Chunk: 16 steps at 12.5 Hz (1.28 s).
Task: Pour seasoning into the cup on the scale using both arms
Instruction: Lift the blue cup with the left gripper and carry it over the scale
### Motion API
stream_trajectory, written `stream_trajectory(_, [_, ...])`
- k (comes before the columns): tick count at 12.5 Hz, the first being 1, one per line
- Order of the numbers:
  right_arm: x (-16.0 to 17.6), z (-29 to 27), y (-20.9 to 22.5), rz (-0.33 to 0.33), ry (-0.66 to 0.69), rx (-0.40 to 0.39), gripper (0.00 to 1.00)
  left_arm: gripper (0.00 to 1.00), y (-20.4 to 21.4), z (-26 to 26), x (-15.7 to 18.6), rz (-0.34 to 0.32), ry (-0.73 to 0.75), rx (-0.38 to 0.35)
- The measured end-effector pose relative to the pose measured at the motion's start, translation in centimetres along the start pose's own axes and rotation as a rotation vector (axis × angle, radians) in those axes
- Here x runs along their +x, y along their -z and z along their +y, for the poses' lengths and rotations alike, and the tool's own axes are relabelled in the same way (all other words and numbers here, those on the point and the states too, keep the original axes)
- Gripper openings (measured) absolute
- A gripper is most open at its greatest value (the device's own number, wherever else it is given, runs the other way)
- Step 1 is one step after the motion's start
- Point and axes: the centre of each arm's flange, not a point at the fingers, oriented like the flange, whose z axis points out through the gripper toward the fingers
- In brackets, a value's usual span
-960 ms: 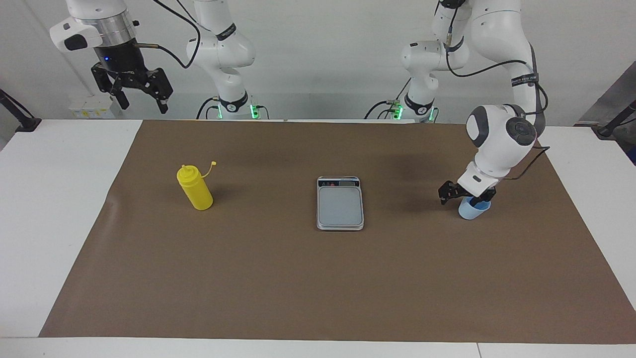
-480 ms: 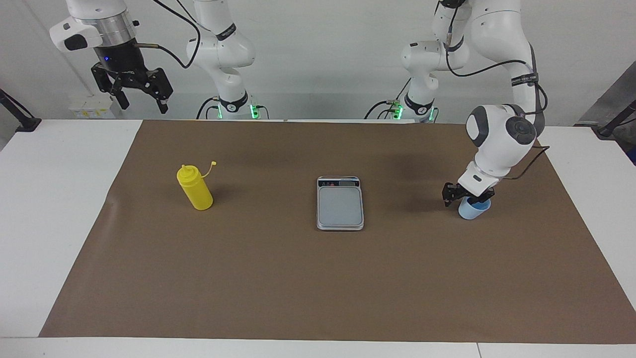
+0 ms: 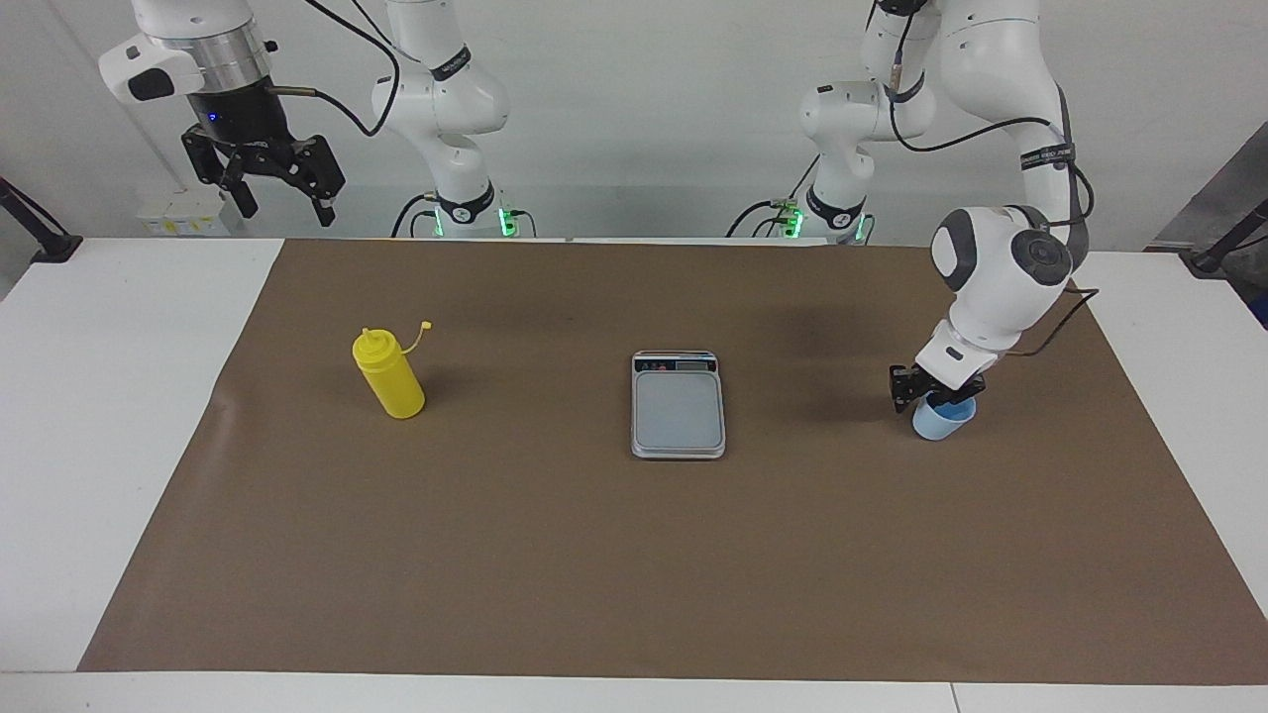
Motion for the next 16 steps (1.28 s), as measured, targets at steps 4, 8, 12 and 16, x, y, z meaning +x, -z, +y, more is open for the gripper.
stream_trajectory(4, [0.0, 0.0, 0.0, 0.001, 0.000, 0.000, 1.00, 0.15, 0.1, -0.7, 0.0, 0.002, -0.014, 0.002])
stream_trajectory(8, [-0.4, 0.1, 0.7, 0.012, 0.000, 0.002, 1.00, 0.05, 2.2, -0.8, 0.8, 0.006, -0.018, 0.002])
stream_trajectory(12, [-0.4, 0.1, 0.7, 0.013, 0.000, 0.002, 1.00, 0.04, 6.3, 1.1, 2.6, 0.005, -0.005, -0.006])
stream_trajectory(16, [-0.4, 0.1, 0.7, 0.013, 0.000, 0.002, 1.00, 0.04, 9.6, 12.9, 4.0, 0.016, 0.137, -0.018])
